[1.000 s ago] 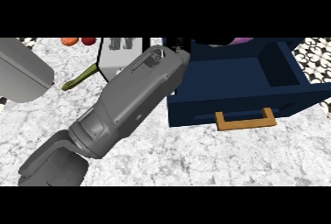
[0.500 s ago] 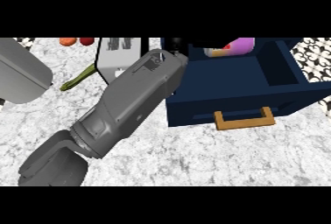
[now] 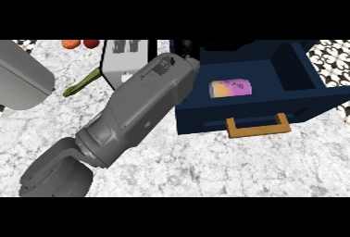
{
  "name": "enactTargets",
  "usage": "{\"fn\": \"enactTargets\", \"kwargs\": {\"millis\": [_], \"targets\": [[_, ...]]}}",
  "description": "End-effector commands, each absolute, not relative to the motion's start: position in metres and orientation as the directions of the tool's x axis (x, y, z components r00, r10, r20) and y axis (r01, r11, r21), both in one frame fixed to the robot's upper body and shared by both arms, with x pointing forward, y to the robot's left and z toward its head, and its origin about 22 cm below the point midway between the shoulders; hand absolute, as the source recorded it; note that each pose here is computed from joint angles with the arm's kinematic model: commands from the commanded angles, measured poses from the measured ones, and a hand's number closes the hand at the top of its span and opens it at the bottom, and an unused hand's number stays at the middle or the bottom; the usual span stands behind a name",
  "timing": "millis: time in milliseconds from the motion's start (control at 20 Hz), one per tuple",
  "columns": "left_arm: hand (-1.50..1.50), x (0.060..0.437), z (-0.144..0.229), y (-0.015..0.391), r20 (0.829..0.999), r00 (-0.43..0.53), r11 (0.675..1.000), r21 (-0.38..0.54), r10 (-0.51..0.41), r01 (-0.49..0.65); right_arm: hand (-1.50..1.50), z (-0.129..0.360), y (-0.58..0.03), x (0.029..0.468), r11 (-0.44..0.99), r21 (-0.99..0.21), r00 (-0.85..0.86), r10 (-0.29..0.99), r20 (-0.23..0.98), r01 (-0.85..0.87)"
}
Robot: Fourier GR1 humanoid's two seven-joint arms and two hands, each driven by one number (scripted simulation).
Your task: Pick up the can, place it into the drawer and close the drawer
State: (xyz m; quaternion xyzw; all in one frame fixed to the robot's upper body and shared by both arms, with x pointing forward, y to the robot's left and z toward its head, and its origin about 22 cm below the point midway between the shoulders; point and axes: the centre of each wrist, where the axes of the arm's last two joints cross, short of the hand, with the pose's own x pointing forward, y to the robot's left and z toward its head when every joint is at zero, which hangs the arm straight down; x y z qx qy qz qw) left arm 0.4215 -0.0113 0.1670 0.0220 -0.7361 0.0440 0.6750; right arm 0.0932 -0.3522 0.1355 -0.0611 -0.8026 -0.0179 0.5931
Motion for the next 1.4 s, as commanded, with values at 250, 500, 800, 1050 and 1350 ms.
{"fn": "enactTargets", "kwargs": {"millis": [250, 500, 800, 1050, 1350], "targets": [[-1.5, 0.419, 0.177, -0.017, 0.985, -0.152, 0.995, -0.091, 0.083, -0.05, -1.5, 0.167, -0.341, 0.1, 0.931, -0.35, -0.429, 0.361, 0.828, 0.108], [-1.5, 0.417, 0.179, -0.02, 0.978, -0.182, 0.993, -0.109, 0.099, -0.048, -1.5, 0.179, -0.322, 0.119, 0.868, -0.477, -0.456, 0.484, 0.747, 0.138], [-1.5, 0.414, 0.187, -0.024, 0.977, -0.182, 0.992, -0.117, 0.107, -0.044, -1.5, 0.183, -0.295, 0.157, 0.798, -0.585, -0.454, 0.58, 0.677, 0.147], [-1.5, 0.417, 0.189, -0.022, 0.983, -0.138, 0.991, -0.129, 0.122, -0.045, -1.5, 0.165, -0.269, 0.191, 0.716, -0.678, -0.439, 0.67, 0.599, 0.168], [-1.5, 0.418, 0.188, -0.016, 0.986, -0.133, 0.991, -0.113, 0.104, -0.065, -1.5, 0.154, -0.235, 0.237, 0.646, -0.736, -0.442, 0.73, 0.52, 0.201]]}}
